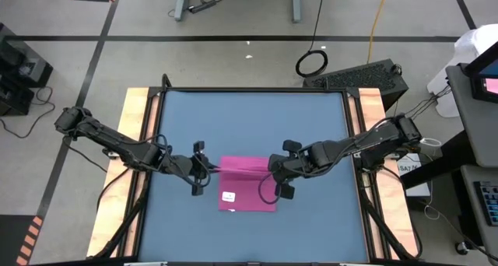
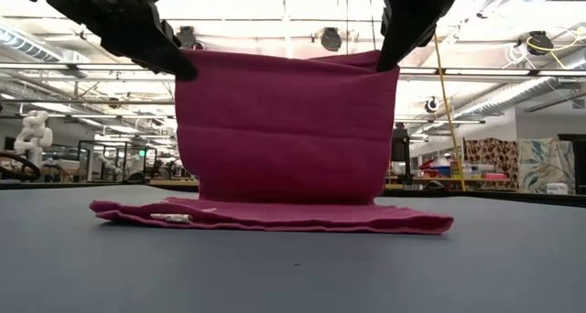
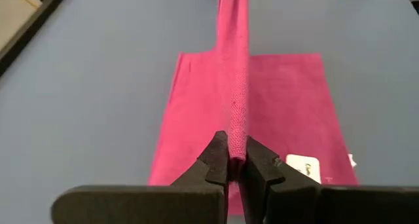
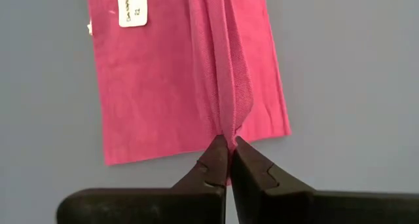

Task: Roll towel
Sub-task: Fold the light red towel

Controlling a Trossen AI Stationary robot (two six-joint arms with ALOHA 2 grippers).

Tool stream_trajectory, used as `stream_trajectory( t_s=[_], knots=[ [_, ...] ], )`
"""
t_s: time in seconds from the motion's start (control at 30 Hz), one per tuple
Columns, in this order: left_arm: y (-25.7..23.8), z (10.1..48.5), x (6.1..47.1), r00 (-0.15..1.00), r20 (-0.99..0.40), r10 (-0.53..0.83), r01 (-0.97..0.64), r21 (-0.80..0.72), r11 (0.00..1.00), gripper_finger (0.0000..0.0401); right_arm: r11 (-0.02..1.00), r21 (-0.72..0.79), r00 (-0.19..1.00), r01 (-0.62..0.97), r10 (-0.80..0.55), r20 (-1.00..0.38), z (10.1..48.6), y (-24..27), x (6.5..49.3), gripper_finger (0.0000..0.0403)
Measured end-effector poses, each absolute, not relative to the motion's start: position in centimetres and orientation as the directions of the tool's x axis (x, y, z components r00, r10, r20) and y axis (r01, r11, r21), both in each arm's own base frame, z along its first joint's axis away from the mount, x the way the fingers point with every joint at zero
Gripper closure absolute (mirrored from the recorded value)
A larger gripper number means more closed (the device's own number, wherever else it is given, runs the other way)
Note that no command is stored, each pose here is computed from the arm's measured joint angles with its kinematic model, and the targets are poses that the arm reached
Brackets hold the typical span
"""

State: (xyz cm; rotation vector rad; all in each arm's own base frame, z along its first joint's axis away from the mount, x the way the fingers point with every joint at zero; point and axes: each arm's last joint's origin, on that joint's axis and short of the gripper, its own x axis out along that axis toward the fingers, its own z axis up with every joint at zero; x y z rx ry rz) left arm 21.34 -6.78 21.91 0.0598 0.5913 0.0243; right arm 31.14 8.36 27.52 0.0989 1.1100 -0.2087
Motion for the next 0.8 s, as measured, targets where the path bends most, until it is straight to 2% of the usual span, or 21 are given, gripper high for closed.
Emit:
stream_trajectory(
  t_s=[0.3,0.8],
  knots=[
    [-7.0,21.7,21.5,0.819,-0.573,-0.018,0.02,-0.003,1.0,0.0383,0.976,-0.016,0.432,0.218,-0.111,-0.895,27.5,8.8,31.1,0.0401],
    [-7.4,20.0,22.2,0.773,-0.635,-0.012,0.008,-0.009,1.0,0.0383,0.977,-0.001,0.383,0.215,-0.085,-0.92,25.8,10.3,31.6,0.0401]
  ],
)
